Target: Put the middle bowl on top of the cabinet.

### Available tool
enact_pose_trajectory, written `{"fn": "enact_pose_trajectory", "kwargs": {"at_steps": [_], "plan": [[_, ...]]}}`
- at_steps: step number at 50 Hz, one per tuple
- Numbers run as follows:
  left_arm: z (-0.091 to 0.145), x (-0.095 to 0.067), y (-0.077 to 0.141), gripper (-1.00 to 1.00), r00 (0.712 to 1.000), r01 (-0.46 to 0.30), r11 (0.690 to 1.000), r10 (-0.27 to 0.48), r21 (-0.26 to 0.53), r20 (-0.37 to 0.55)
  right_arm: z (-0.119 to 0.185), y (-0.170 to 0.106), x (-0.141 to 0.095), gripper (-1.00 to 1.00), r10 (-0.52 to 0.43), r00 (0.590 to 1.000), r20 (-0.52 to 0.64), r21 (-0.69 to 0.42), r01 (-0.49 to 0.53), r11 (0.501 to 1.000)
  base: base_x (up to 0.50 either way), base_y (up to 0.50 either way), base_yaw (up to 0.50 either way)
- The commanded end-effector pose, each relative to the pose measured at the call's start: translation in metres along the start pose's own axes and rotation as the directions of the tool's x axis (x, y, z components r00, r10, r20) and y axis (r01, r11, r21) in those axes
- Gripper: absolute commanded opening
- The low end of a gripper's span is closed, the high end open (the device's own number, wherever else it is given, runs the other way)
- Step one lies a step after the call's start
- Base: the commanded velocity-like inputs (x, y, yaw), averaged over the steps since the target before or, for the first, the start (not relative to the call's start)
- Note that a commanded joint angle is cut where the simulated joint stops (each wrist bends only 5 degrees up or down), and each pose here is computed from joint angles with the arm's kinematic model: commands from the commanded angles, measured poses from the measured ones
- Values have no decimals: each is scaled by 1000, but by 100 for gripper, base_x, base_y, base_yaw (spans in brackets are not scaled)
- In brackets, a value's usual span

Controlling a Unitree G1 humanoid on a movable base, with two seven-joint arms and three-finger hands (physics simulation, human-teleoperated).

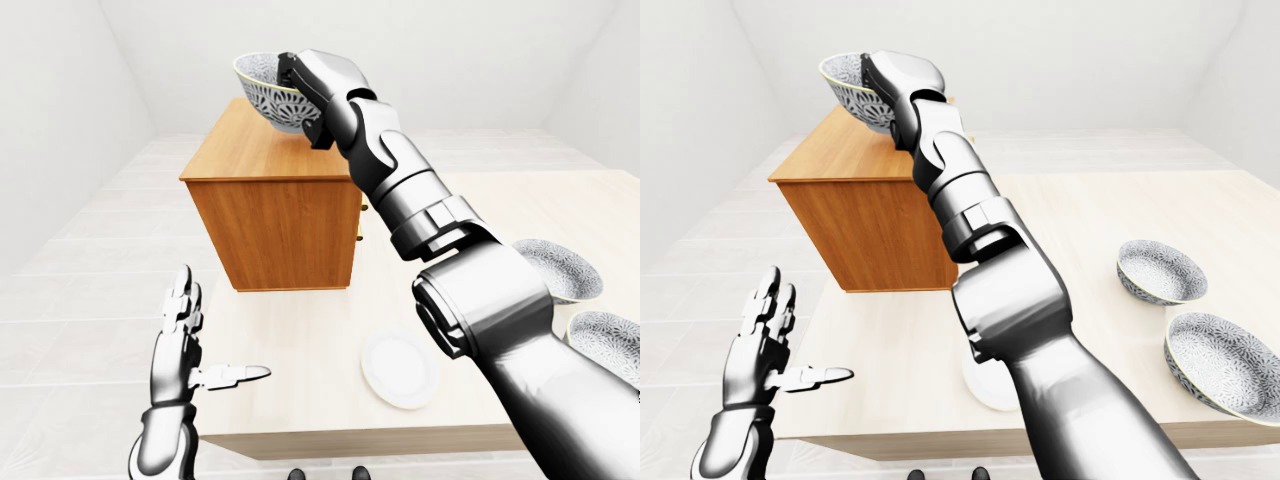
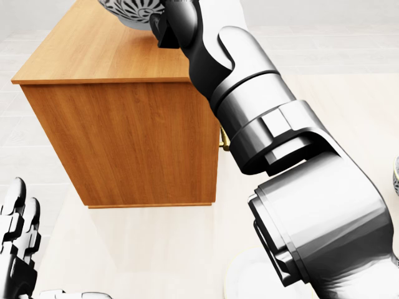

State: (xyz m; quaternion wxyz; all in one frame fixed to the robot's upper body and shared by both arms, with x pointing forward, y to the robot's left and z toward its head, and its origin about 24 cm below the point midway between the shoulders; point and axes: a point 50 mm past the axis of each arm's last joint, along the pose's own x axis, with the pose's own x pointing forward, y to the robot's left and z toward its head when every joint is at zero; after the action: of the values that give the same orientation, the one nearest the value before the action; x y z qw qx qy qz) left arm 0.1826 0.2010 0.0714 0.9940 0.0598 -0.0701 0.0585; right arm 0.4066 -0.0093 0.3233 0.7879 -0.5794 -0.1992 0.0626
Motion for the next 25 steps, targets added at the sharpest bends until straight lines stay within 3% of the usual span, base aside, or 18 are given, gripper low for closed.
{"fn": "enact_pose_trajectory", "kwargs": {"at_steps": [1, 13, 25], "plan": [[-2, -3, 5, 100, 1000, -8, 1000, 7, -12, -11, 6, 3, 0, -100, -22, 1000, 10, -50, 22, 998, 0, 0, 0], [-9, -3, 7, 100, 999, -15, 1000, 14, -15, -38, 5, 8, 0, -100, -13, 1000, 1, -59, 13, 998, 0, 0, 0], [1, -5, 13, 100, 1000, -30, 999, 30, -15, 1, 3, 14, 0, -100, 0, 1000, -3, -66, 0, 998, 0, 0, 0]]}}
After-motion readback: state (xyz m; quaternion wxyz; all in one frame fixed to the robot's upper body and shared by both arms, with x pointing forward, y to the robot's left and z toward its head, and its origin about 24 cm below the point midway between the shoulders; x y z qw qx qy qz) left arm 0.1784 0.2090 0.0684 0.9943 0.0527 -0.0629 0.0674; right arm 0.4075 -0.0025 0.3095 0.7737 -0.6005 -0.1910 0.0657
